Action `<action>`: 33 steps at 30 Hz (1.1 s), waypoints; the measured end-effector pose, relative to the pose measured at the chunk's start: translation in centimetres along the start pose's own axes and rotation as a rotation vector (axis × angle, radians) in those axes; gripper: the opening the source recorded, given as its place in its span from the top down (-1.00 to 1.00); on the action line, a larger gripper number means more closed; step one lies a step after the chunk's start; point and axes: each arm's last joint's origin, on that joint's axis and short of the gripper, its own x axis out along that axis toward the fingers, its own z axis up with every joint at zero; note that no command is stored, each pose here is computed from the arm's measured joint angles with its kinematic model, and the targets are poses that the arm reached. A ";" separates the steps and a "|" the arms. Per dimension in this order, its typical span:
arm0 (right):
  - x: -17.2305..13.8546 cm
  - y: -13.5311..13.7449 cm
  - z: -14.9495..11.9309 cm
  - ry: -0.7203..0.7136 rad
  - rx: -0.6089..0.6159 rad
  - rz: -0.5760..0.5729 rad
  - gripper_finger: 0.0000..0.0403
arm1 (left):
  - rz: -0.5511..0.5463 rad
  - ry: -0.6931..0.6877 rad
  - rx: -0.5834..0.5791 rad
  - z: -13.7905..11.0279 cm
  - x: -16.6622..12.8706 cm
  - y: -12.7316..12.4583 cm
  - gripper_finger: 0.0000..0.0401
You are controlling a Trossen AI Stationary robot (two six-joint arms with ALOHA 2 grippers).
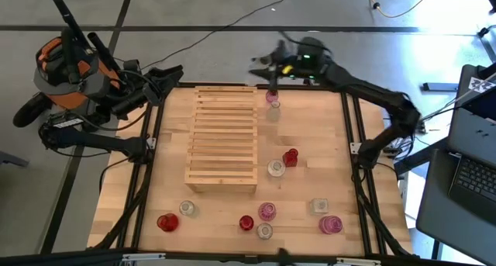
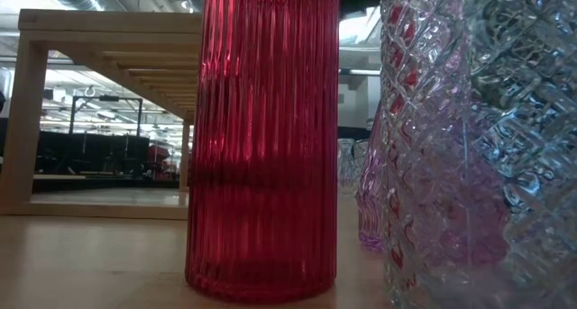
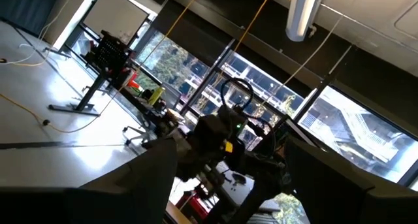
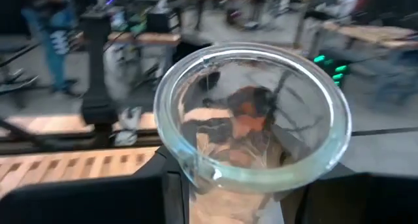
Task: Sort vases onto shelf
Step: Put the transparent vase on the shelf
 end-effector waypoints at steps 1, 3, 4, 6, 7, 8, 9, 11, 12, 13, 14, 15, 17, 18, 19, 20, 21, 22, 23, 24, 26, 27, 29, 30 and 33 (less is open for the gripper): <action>1.0 0.0 0.1 0.022 -0.003 0.024 0.41 | -0.001 0.001 -0.006 0.0 0.0 0.0 -0.37; 3.0 -0.1 0.5 0.044 -0.015 0.065 0.41 | 0.000 0.003 -0.019 0.0 0.0 0.0 -0.37; 3.9 -0.1 0.6 0.054 -0.017 0.084 0.41 | 0.001 0.005 -0.020 0.0 0.0 0.0 -0.37; 5.6 -0.3 0.8 0.062 -0.029 0.123 0.41 | 0.003 0.007 -0.019 -0.1 0.0 0.0 -0.37; 6.5 -0.3 1.0 0.060 -0.033 0.139 0.41 | 0.002 0.007 -0.020 -0.1 0.0 0.0 -0.37; 7.2 -0.5 1.0 0.064 -0.030 0.153 0.41 | 0.002 0.009 -0.020 -0.1 0.0 0.0 -0.37; 7.9 -0.6 1.1 0.065 -0.029 0.169 0.41 | 0.003 0.010 -0.019 -0.1 0.0 0.1 -0.37; 9.2 -0.9 1.1 0.062 -0.028 0.188 0.41 | 0.003 0.011 -0.019 -0.1 0.0 0.1 -0.37; 9.8 -1.1 1.0 0.063 -0.026 0.195 0.41 | 0.003 0.011 -0.019 -0.1 0.0 0.1 -0.37; 10.4 -1.2 0.9 0.063 -0.025 0.204 0.41 | 0.004 0.012 -0.019 -0.1 0.0 0.1 -0.37; 10.9 -1.4 0.8 0.057 -0.027 0.209 0.41 | 0.003 0.013 -0.019 -0.1 0.0 0.1 -0.37; 11.4 -1.5 0.7 0.054 -0.027 0.212 0.41 | 0.004 0.013 -0.019 -0.1 0.0 0.1 -0.37; 12.3 -1.8 0.6 0.040 -0.034 0.210 0.41 | 0.005 0.014 -0.019 -0.1 0.0 0.1 -0.37; 12.7 -1.9 0.5 0.038 -0.034 0.215 0.41 | 0.005 0.014 -0.018 -0.1 0.0 0.1 -0.37; 13.1 -1.9 0.3 0.033 -0.036 0.223 0.41 | 0.005 0.014 -0.018 -0.1 0.0 0.1 -0.37; 13.6 -1.9 0.2 0.025 -0.039 0.233 0.41 | 0.005 0.015 -0.018 -0.1 0.0 0.1 -0.37; 13.9 -1.9 0.0 0.026 -0.038 0.242 0.41 | 0.007 0.017 -0.017 -0.2 0.0 0.1 -0.37; 14.3 -1.8 -0.3 0.030 -0.036 0.251 0.41 | 0.007 0.017 -0.017 -0.2 0.0 0.1 -0.37; 14.7 -1.5 -0.6 0.030 -0.038 0.256 0.41 | 0.007 0.017 -0.017 -0.2 0.0 0.1 -0.37; 15.0 -1.3 -0.8 0.031 -0.045 0.261 0.41 | 0.007 0.017 -0.017 -0.2 0.0 0.1 -0.37; 15.7 -0.6 -1.4 0.041 -0.055 0.280 0.41 | 0.008 0.018 -0.016 -0.2 0.0 0.1 -0.37; 16.0 -0.3 -1.6 0.041 -0.058 0.286 0.41 | 0.009 0.019 -0.016 -0.2 0.0 0.1 -0.37; 16.5 0.2 -2.1 0.052 -0.070 0.294 0.41 | 0.011 0.023 -0.014 -0.2 0.0 0.1 -0.37; 16.7 0.6 -2.3 0.057 -0.079 0.298 0.41 | 0.011 0.023 -0.014 -0.2 0.0 0.1 -0.37; 16.9 1.2 -2.3 0.067 -0.110 0.279 0.41 | 0.011 0.022 -0.014 -0.2 0.0 0.1 -0.37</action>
